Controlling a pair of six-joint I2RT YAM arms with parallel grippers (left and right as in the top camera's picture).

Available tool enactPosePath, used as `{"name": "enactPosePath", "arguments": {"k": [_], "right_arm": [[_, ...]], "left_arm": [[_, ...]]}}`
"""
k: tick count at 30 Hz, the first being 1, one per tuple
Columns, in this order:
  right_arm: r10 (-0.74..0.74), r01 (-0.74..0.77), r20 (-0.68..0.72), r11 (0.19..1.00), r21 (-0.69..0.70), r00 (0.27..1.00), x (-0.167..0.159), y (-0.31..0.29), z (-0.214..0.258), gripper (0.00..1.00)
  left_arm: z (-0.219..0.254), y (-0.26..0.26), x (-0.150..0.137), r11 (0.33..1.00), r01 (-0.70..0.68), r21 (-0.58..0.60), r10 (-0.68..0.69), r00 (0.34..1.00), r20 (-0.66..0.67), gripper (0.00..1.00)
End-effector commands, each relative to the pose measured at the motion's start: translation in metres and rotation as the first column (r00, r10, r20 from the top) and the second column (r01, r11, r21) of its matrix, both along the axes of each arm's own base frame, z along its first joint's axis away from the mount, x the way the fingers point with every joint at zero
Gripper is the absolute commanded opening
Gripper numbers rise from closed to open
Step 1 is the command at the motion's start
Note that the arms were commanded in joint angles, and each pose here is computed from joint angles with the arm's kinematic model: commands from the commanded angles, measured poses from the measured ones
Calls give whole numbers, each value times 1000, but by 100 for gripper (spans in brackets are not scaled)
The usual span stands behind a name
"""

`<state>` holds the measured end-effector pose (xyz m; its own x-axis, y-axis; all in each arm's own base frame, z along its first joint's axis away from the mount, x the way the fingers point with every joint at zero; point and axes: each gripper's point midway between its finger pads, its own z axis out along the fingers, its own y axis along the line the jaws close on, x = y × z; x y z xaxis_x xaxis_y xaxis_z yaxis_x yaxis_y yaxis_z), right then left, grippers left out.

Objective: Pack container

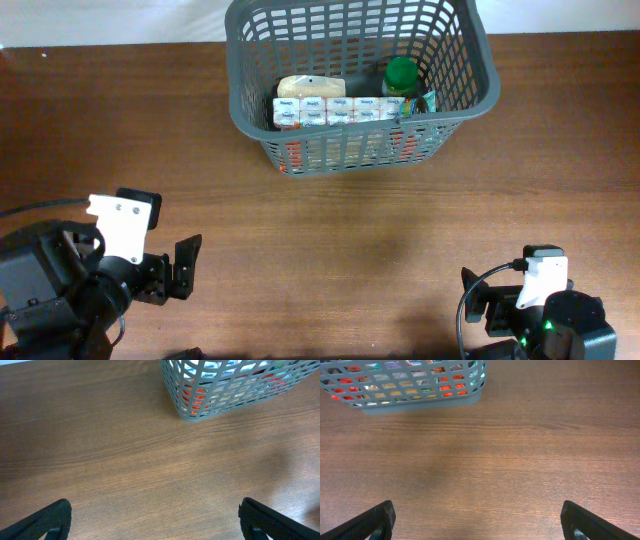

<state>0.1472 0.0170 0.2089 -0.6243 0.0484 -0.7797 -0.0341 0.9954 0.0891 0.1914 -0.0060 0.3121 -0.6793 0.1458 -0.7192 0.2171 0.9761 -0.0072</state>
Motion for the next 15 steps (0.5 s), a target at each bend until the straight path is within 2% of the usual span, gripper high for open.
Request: {"name": "enactPosePath", "arguments": {"k": [1, 6, 11, 15], "right_arm": [[3, -3, 6, 1000, 9, 1000, 0, 1, -1, 99], [-27, 27, 53, 1000, -13, 998, 7, -5, 7, 99], [86, -62, 173, 988, -139, 981, 34, 2, 12, 99], [182, -114, 277, 963, -244, 944, 54, 10, 0, 99]], "left_arm": [[0, 1, 0, 1000, -7, -2, 7, 1000, -2, 99], [0, 1, 0, 1000, -7, -2, 7, 1000, -2, 99], [0, 1, 0, 1000, -7, -2, 7, 1000, -2, 99], [0, 1, 0, 1000, -7, -2, 7, 1000, -2, 99]]}}
